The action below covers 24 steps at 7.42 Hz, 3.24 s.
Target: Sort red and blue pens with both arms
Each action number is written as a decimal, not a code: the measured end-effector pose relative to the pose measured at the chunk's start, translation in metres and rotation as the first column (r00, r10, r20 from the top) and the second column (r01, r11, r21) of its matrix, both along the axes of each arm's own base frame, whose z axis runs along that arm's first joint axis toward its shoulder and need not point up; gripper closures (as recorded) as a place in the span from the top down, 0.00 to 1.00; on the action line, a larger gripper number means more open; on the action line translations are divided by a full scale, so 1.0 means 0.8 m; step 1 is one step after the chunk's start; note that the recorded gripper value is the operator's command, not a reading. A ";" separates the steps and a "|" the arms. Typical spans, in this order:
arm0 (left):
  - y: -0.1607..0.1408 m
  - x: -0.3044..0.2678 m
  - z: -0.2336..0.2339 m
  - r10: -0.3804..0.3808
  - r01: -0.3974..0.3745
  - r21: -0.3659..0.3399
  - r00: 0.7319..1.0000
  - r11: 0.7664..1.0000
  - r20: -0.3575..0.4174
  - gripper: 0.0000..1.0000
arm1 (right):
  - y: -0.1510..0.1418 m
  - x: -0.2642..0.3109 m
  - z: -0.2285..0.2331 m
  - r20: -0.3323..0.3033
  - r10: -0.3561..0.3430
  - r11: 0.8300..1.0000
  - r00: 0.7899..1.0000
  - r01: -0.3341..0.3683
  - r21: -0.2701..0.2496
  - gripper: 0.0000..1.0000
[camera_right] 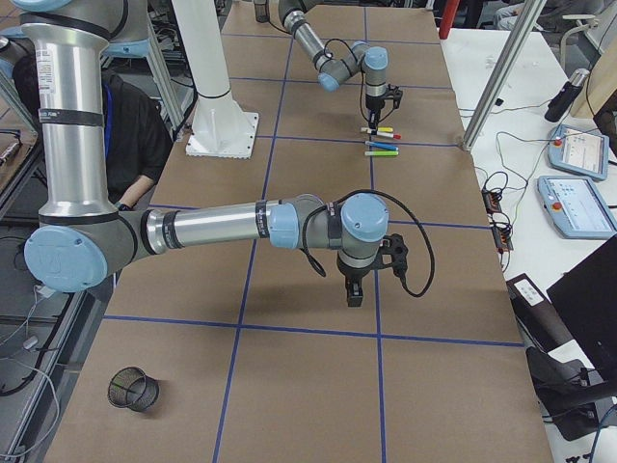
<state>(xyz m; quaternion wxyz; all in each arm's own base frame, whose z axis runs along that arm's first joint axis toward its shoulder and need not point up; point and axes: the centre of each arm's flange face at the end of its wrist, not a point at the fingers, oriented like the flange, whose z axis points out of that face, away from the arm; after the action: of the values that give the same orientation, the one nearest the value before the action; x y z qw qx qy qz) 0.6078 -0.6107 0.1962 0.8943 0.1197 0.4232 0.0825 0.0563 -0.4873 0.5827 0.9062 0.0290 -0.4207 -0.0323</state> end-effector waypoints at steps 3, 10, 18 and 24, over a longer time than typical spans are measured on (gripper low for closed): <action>-0.009 -0.037 -0.029 -0.024 0.023 -0.061 1.000 0.998 -0.016 0.00 | 0.001 -0.001 -0.003 0.018 -0.001 1.000 1.000 0.001 0.001 1.00; 0.001 -0.280 0.101 -0.053 0.036 -0.232 0.996 0.972 -0.066 0.00 | 0.000 -0.006 -0.011 0.067 0.006 1.000 0.998 -0.006 -0.006 1.00; 0.219 -0.609 0.385 -0.125 0.126 -0.377 0.992 0.918 0.026 0.00 | 0.005 -0.009 -0.016 0.094 0.019 1.000 0.995 -0.017 -0.022 1.00; 0.308 -0.749 0.527 -0.127 0.149 -0.525 0.989 0.838 0.078 0.00 | 0.013 -0.009 -0.021 0.094 0.019 1.000 0.995 -0.018 -0.014 1.00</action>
<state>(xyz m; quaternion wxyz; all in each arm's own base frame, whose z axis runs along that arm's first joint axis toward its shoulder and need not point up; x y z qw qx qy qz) 0.0084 -0.3642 0.6176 0.9045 -0.1027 0.4018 -0.0995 0.0492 -0.4767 0.5657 0.8857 0.0282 -0.4630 -0.0197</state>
